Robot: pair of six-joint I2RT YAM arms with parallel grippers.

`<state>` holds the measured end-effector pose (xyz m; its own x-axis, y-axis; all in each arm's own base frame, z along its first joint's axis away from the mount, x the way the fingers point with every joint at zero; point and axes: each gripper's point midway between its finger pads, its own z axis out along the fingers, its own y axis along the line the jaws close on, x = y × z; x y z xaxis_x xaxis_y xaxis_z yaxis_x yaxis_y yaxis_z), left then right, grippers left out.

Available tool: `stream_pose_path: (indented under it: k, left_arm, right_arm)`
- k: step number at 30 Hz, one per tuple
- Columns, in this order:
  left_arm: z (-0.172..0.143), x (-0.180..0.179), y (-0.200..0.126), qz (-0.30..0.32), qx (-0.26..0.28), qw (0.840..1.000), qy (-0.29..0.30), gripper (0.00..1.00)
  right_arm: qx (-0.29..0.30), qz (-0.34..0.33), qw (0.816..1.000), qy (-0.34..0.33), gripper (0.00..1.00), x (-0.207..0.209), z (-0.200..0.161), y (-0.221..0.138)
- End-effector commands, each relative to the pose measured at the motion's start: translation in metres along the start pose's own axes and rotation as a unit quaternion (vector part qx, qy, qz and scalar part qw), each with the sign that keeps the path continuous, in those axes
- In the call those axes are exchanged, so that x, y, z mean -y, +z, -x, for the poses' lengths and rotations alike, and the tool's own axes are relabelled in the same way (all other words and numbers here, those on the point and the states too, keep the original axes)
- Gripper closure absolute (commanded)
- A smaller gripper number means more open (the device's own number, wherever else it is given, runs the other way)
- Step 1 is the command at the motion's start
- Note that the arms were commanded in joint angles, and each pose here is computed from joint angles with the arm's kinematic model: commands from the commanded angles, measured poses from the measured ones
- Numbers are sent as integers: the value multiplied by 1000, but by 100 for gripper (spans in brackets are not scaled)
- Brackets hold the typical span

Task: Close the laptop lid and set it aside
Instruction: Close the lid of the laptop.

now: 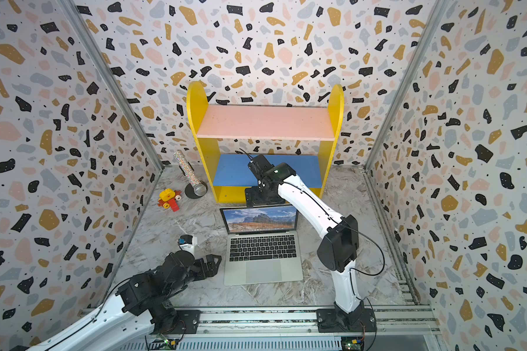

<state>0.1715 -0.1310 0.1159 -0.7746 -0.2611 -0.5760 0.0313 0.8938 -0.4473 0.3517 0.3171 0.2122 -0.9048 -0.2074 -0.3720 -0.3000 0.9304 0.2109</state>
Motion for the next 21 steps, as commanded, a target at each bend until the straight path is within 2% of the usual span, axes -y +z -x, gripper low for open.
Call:
stream_pose_path:
  k: [1, 21]
  left_arm:
    - [13, 7, -9, -8, 20, 1000, -6, 0]
    - [12, 1, -10, 3, 21, 1000, -13, 0]
  right_arm:
    - [-46, -19, 999, -10, 0, 4, -32, -11]
    - [-44, -38, 998, -10, 0, 3, -46, -15]
